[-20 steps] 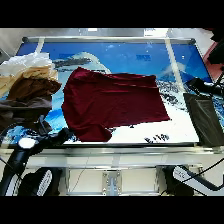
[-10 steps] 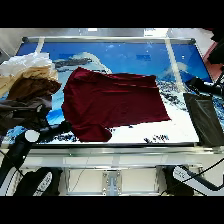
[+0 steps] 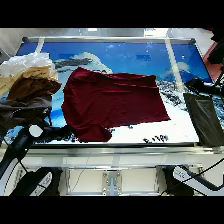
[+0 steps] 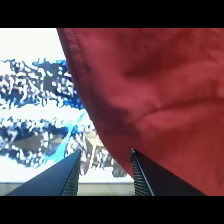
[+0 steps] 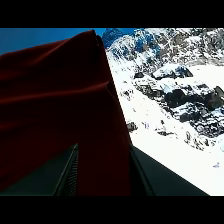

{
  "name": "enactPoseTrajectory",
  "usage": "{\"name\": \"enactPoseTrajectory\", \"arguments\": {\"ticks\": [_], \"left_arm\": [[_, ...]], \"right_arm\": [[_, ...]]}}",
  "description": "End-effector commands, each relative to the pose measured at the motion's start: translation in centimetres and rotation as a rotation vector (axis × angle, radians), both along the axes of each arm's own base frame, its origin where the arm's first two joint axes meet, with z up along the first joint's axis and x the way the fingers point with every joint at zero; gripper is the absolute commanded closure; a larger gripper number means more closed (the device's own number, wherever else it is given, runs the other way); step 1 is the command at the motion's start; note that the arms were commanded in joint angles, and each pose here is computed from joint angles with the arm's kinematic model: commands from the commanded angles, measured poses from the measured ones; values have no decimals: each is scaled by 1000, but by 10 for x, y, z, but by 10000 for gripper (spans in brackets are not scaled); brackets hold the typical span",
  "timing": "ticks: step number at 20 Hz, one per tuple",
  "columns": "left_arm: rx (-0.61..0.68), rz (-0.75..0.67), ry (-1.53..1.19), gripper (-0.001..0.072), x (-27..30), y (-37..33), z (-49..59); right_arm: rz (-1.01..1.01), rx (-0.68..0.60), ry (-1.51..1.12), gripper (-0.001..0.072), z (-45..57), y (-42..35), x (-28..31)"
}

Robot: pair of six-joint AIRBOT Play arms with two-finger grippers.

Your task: Fold the shirts.

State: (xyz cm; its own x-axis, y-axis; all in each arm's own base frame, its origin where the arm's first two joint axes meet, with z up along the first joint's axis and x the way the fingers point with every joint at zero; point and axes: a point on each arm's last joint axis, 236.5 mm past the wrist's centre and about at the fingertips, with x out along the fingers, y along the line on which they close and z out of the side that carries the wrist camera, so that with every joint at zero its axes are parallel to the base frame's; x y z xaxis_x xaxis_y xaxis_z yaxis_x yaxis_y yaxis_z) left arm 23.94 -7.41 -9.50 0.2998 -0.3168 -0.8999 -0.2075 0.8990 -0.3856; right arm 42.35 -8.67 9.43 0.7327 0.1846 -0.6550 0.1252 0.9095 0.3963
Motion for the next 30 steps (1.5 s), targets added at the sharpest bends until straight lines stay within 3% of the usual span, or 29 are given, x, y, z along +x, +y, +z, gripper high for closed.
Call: {"name": "enactPoseTrajectory", "arguments": {"ticks": [1, 5, 6, 7, 8, 12, 13, 14, 16, 19, 24, 30], "left_arm": [[-53, 89, -20, 314, 20, -4, -8], [-152, 165, 12, 317, 29, -19, -17], [-180, 174, 17, 353, 31, -24, -17], [-203, 189, 18, 453, 32, -27, -15], [-218, 196, 11, 686, 35, -29, -13], [-231, 192, 17, 693, 33, -32, -12], [-235, 185, 26, 693, 31, -33, -12], [-239, 176, 35, 693, 29, -35, -12], [-241, 147, 43, 693, 25, -38, -12], [-246, 136, 53, 693, 22, -40, -12], [-251, 140, 52, 693, 22, -41, -11], [-250, 129, 45, 693, 23, -41, -11]], "right_arm": [[15, 3, 13, 325, -2, 3, -3], [31, 13, 29, 326, -4, 7, -6], [39, 17, 38, 325, -5, 9, -8], [51, 21, 54, 326, -8, 12, -11], [67, 16, 81, 325, -13, 14, -17], [42, 76, 350, 313, -80, 13, -74], [7, 141, 420, 234, -100, 15, -93], [-34, 241, 452, 209, -116, 21, -106], [-109, 434, 464, 209, -132, 35, -120], [-171, 561, 514, 209, -156, 57, -137], [-360, 661, 418, 214, -176, 55, -118], [-424, 624, 393, 216, -197, 57, -96]]}}
